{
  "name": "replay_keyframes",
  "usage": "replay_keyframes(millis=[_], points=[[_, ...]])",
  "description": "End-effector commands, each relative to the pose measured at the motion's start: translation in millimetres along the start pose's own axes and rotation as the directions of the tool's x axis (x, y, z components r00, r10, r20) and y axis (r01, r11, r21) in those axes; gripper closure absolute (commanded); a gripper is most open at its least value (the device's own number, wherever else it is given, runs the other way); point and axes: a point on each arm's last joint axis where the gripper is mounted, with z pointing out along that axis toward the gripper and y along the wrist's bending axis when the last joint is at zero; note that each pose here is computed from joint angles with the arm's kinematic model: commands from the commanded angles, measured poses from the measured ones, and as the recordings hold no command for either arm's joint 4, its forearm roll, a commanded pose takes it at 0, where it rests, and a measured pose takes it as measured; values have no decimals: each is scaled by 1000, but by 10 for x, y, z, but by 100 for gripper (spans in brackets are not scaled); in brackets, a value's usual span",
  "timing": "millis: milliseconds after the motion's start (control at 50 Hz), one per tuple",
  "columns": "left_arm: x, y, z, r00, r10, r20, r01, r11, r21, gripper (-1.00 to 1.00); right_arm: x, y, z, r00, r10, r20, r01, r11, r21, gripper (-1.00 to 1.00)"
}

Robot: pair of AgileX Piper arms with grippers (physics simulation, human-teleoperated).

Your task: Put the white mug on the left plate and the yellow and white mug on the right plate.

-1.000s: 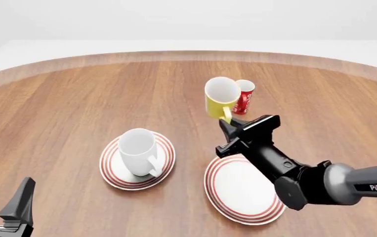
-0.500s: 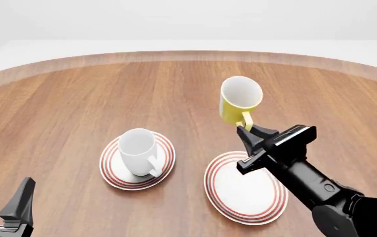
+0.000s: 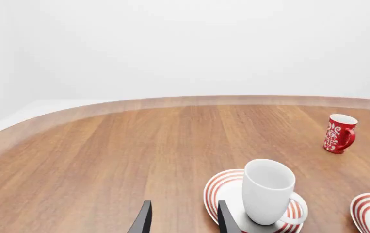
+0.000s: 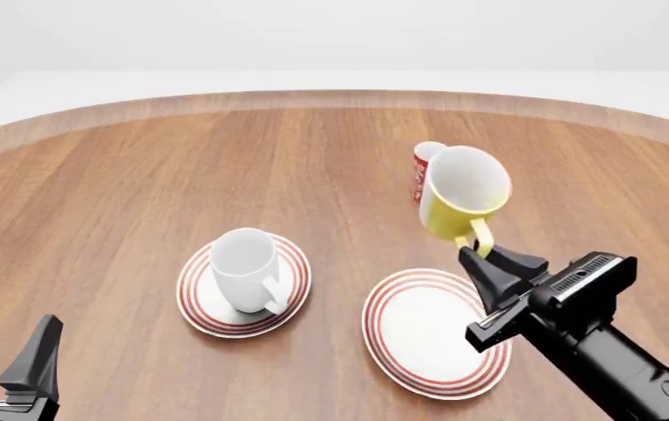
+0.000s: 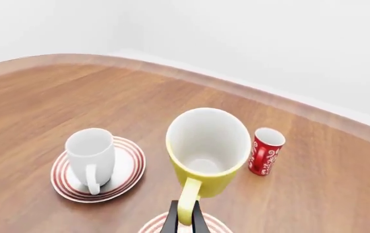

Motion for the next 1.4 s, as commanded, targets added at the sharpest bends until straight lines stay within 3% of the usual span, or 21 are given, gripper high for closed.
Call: replay_keyframes(millis=[20, 740, 1100, 1400], points=[[0, 0, 0, 1000, 0, 0, 0, 1000, 0, -100, -1, 12, -216, 1000, -12, -7, 12, 1000, -9, 100], [0, 0, 0, 1000, 0, 0, 0, 1000, 0, -100, 251, -10, -838, 995, -3, -101, 5, 1000, 23, 100], [0, 0, 0, 1000, 0, 0, 0, 1000, 0, -100, 491, 17, -860, 983, 12, -186, -11, 1000, 11, 100], [0, 0, 0, 1000, 0, 0, 0, 1000, 0, -100, 565, 38, -794, 973, 48, -227, -50, 999, 0, 100]])
